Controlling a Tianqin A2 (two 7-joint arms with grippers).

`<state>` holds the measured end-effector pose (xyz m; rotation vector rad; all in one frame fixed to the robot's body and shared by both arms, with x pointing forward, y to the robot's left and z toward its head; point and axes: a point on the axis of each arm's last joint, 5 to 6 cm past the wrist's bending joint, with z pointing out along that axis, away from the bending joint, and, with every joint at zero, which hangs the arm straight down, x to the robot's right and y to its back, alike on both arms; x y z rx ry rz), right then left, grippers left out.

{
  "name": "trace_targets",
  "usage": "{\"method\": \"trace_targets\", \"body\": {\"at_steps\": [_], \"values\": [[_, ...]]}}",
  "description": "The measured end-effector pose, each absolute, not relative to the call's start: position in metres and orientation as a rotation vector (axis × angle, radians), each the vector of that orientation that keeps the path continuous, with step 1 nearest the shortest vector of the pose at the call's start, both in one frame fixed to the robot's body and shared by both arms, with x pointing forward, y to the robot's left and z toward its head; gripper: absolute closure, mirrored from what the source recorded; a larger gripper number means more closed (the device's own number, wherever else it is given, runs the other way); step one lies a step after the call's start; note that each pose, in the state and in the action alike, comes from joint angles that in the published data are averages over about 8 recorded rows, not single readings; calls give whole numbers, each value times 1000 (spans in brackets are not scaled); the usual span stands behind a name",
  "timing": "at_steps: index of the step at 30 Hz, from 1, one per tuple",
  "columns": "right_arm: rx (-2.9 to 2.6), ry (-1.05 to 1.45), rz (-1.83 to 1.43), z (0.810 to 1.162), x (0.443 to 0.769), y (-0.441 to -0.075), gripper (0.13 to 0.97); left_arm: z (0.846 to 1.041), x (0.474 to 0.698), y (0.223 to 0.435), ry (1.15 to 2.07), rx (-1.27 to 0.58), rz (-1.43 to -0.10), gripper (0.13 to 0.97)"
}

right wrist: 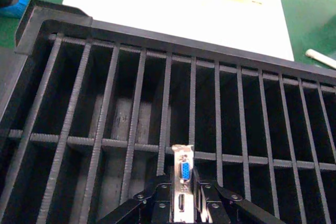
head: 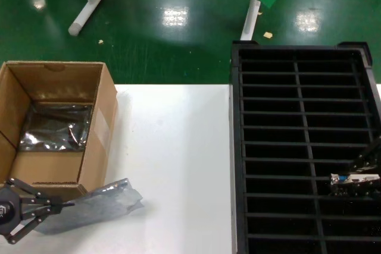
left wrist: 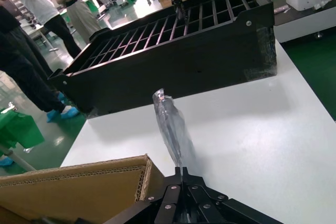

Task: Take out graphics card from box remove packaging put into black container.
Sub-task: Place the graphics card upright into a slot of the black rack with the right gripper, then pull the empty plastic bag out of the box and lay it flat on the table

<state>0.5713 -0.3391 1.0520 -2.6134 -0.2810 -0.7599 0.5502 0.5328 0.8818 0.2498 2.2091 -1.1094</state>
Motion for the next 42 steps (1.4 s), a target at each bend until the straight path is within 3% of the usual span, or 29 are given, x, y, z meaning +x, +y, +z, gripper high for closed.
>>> {"method": "trace_targets", "body": {"at_steps": [14, 23, 31, 35, 42], "values": [[-2612, -303, -801, 1053, 567, -342, 885, 881, 548, 534, 2211, 246, -1112, 955], [-2590, -275, -830, 1060, 563, -342, 808, 881, 548, 533, 2215, 253, -1115, 955], [-2503, -167, -892, 1065, 559, -342, 662, 883, 550, 533, 2217, 257, -1117, 955], [-2429, -79, -939, 1060, 560, -344, 662, 886, 551, 533, 2211, 258, -1125, 955], [-2261, 123, -999, 1036, 562, -348, 476, 892, 552, 532, 2198, 263, -1143, 955]]}}
